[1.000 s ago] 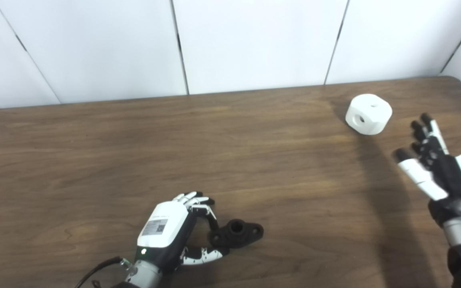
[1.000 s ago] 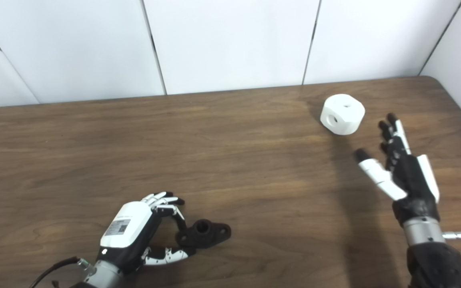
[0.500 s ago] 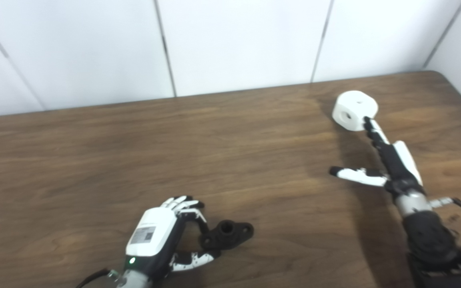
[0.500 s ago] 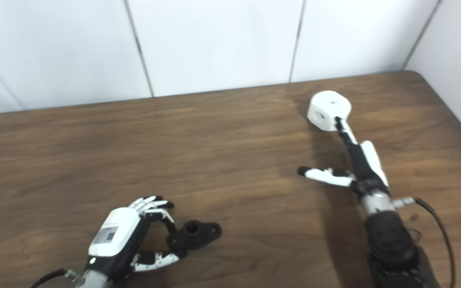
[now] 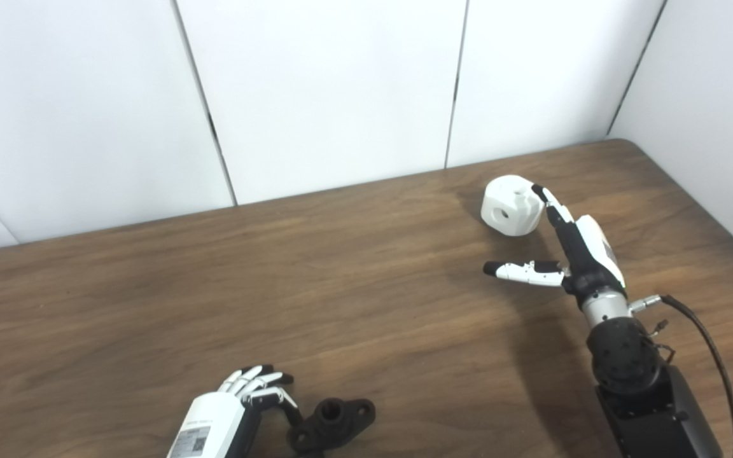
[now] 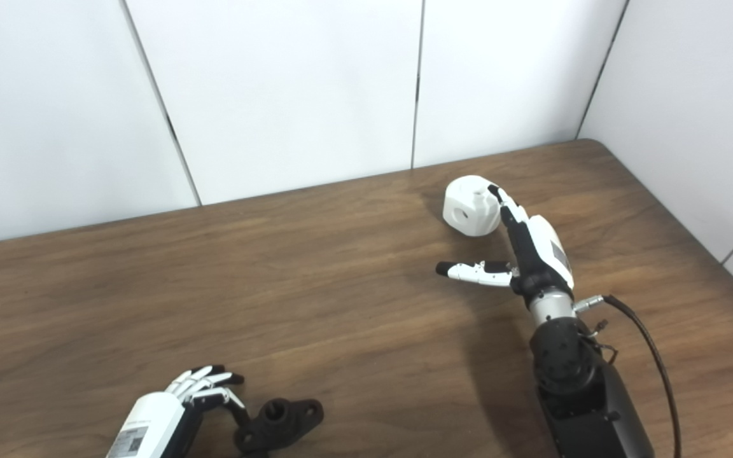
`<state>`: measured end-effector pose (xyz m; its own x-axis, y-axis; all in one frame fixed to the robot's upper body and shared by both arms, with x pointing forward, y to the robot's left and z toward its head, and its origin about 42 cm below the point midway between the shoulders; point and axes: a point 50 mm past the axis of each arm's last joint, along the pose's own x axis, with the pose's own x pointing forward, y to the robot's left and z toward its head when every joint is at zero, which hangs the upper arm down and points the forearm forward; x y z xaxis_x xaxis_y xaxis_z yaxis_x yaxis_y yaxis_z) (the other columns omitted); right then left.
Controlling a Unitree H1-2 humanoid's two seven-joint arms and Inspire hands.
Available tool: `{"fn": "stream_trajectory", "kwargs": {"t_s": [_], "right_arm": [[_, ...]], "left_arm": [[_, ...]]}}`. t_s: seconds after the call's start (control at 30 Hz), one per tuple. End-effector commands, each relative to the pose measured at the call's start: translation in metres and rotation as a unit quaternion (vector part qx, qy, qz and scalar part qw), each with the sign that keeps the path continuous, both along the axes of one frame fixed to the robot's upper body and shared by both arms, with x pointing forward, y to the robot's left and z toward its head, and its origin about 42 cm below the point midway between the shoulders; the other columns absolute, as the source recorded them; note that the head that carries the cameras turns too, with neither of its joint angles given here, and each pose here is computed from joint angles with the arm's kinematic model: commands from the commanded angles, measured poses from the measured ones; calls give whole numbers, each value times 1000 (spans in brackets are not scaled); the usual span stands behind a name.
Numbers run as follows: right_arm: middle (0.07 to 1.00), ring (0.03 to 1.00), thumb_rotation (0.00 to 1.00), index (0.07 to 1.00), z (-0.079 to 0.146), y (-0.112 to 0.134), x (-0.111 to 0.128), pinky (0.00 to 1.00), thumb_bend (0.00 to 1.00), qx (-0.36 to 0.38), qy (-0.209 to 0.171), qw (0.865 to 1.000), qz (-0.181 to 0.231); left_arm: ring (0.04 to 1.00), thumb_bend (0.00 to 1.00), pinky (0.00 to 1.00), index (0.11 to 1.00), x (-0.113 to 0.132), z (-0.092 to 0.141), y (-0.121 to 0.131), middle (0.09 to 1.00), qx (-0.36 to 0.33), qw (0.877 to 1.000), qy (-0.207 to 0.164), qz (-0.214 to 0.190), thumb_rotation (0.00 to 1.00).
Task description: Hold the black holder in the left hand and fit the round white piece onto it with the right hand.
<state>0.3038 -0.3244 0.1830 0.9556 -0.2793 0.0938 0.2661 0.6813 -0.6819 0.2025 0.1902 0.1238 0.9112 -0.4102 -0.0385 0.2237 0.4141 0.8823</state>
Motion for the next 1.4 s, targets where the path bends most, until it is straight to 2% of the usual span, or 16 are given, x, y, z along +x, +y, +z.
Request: {"fn": "stream_trajectory", "kwargs": {"t_s": [0.0, 0.3, 0.47, 0.73, 0.9, 1.07, 1.37], "right_arm": [[986, 1000, 337, 956, 26, 5, 6, 980, 840, -23, -55, 998, -3], [1000, 1000, 329, 961, 43, 16, 7, 987, 839, -46, -78, 996, -5], [1000, 1000, 337, 954, 50, 12, 20, 962, 856, -57, -79, 995, -6], [1000, 1000, 344, 963, 65, -6, 48, 941, 851, -64, -57, 996, -14], [986, 1000, 317, 910, 70, -14, 60, 925, 859, -76, -43, 996, -19], [969, 1000, 331, 882, 71, -18, 69, 906, 851, -88, -16, 996, -14], [962, 1000, 308, 842, 66, -18, 86, 962, 841, -100, 10, 994, -31]], "left_arm": [[886, 519, 901, 484, -12, -33, 18, 791, 49, 995, 81, 15, 42], [886, 520, 896, 484, -9, -38, 21, 787, 54, 996, 76, 12, 43], [889, 520, 904, 484, -9, -38, 21, 788, 47, 996, 81, 15, 42], [891, 520, 920, 484, -10, -39, 21, 788, 53, 995, 81, 13, 42], [889, 520, 927, 483, -10, -39, 23, 786, 52, 995, 80, 13, 42], [889, 520, 925, 483, -11, -40, 24, 785, 55, 995, 83, 15, 43], [889, 520, 915, 484, -10, -38, 26, 787, 61, 995, 80, 18, 42]]}}
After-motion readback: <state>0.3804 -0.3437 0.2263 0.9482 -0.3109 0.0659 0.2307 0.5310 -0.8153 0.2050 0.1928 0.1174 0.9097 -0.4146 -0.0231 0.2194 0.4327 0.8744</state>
